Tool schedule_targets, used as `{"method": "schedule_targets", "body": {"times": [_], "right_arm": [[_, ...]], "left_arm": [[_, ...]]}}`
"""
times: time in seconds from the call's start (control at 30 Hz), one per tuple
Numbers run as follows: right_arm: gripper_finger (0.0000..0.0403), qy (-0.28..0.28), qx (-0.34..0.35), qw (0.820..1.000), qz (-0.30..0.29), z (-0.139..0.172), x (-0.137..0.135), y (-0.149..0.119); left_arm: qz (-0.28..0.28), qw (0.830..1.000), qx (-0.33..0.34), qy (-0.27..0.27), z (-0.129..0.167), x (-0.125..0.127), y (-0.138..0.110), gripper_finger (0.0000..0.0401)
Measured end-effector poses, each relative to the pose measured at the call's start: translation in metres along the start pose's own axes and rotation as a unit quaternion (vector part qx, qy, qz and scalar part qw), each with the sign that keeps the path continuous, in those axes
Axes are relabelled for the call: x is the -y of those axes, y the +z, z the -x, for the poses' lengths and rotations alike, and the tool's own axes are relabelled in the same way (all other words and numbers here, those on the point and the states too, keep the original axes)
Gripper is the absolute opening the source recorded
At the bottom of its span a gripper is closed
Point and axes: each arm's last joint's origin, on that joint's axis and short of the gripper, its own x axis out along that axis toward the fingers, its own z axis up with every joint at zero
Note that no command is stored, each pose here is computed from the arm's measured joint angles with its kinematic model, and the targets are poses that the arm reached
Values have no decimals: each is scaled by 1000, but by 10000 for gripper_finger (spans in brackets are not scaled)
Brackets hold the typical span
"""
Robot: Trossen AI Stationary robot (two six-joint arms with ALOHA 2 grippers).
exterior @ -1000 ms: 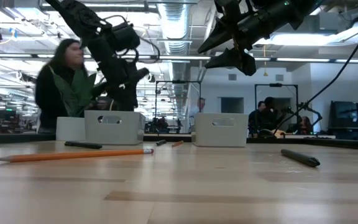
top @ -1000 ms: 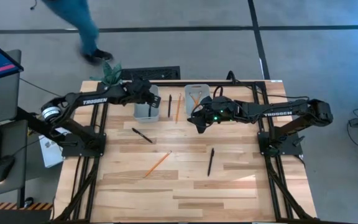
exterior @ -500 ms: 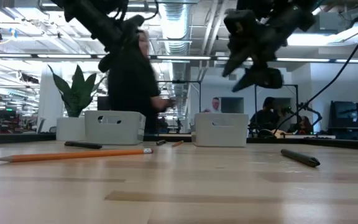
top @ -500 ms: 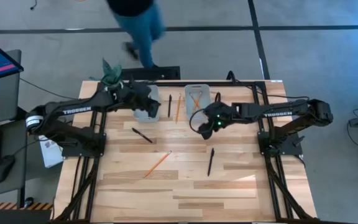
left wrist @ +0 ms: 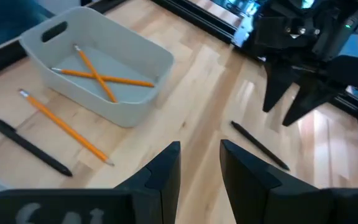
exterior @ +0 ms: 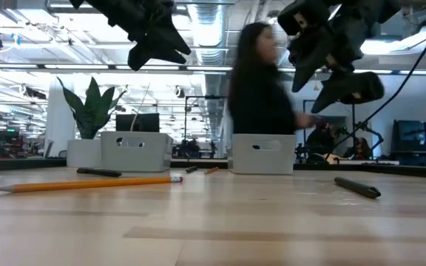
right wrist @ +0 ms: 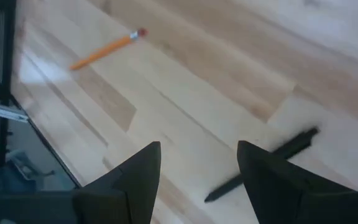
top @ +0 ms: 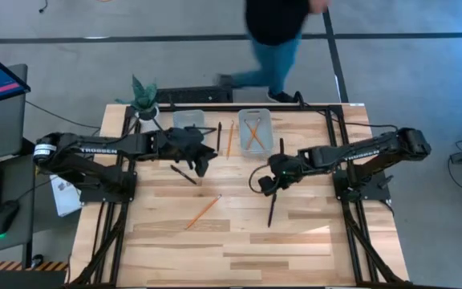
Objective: Sort pens & pencils
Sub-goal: Put the black pen into the left gray bin
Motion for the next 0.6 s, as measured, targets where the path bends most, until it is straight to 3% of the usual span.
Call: {"method": "schedule_targets", "body": {"times": [0.07, 0.23, 0.4, 0.6], "right_arm": [[235, -20, 1, 1000, -3, -1, 0, -8], [235, -77, 20, 994, -74, -1, 5, -20], [235, -94, 51, 986, -128, -1, 5, -29], [235, -130, 57, 978, -151, -25, 6, -37]], "left_arm": [[-6, 1000, -3, -7, 1, 4, -2, 103], [-16, 1000, -7, -19, 2, 12, -6, 103], [-22, 999, -11, -29, 3, 17, -9, 103], [-29, 999, -16, -40, 4, 24, -12, 103]]}}
